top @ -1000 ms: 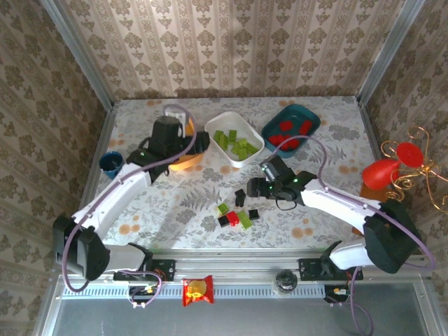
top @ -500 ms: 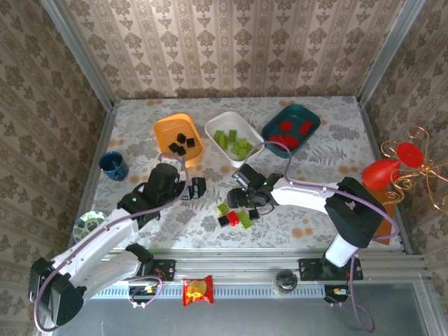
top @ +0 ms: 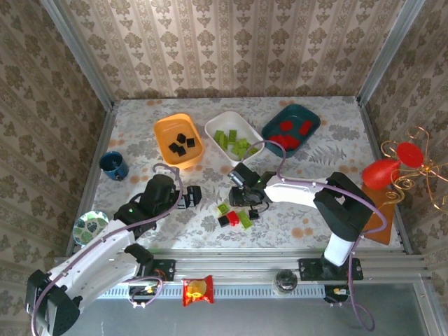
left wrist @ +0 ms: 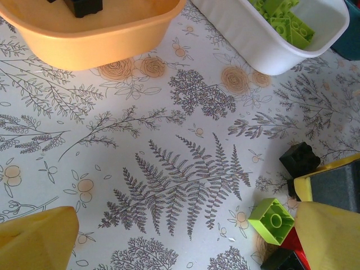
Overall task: Sort the legos into containers by color
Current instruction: Pick up the lego from the center of the table, then place the lego in the container.
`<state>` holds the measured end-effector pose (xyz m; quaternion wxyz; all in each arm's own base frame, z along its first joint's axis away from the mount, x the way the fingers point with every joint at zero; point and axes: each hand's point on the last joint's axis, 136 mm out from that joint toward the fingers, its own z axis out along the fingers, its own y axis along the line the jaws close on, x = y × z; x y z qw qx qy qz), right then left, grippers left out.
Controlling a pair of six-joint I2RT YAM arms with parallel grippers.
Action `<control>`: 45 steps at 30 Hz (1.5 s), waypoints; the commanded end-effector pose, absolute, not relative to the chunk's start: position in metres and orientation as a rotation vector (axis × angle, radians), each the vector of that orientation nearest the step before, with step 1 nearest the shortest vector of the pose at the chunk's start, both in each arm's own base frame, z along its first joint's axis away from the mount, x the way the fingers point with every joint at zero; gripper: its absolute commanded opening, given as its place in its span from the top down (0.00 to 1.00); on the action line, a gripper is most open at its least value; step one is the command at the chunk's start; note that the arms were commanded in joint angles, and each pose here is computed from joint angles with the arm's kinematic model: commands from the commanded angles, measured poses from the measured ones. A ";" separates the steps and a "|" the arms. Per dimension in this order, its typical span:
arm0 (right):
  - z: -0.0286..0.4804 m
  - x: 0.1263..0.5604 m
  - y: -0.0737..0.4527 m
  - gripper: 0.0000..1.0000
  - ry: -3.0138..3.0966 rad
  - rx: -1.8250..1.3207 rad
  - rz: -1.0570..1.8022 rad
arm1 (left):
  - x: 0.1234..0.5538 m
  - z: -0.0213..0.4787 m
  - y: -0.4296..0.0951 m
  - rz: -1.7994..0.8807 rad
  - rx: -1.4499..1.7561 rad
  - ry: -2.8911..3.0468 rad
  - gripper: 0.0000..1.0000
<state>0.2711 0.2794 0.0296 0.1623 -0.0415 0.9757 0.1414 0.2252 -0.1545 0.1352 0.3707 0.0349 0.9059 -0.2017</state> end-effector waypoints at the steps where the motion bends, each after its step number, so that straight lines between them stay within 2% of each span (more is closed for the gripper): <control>1: 0.031 0.270 0.280 0.63 2.787 -0.111 0.399 | 0.228 0.141 -0.156 -0.520 0.078 2.309 0.00; 6: 0.056 0.266 0.279 0.68 2.743 -0.138 0.464 | 0.229 0.145 -0.152 -0.496 0.072 2.305 0.00; 12: 0.120 0.279 0.294 0.70 2.610 -0.211 0.592 | 0.229 0.157 -0.142 -0.453 0.064 2.287 0.00; 16: 0.159 0.311 0.326 0.70 2.514 -0.246 0.714 | 0.225 0.157 -0.120 -0.357 -0.003 2.287 0.00; 20: 0.175 0.356 0.367 0.70 2.437 -0.293 0.765 | 0.217 0.154 -0.100 -0.264 -0.067 2.321 0.00; 30: 0.153 0.454 0.436 0.69 2.420 -0.277 0.872 | 0.203 0.156 -0.104 -0.345 -0.027 2.334 0.00; 33: 0.144 0.468 0.450 0.62 2.432 -0.258 0.909 | 0.201 0.154 -0.104 -0.347 -0.018 2.346 0.00; 36: 0.142 0.474 0.458 0.34 2.439 -0.256 0.929 | 0.201 0.154 -0.106 -0.359 -0.013 2.346 0.00; 37: 0.146 0.475 0.458 0.29 2.432 -0.255 0.932 | 0.201 0.154 -0.107 -0.362 -0.010 2.347 0.00; 40: 0.168 0.475 0.454 0.25 2.392 -0.258 0.929 | 0.203 0.158 -0.111 -0.379 0.004 2.339 0.00; 45: 0.203 0.459 0.432 0.24 2.330 -0.252 0.911 | 0.213 0.177 -0.123 -0.411 0.055 2.305 0.00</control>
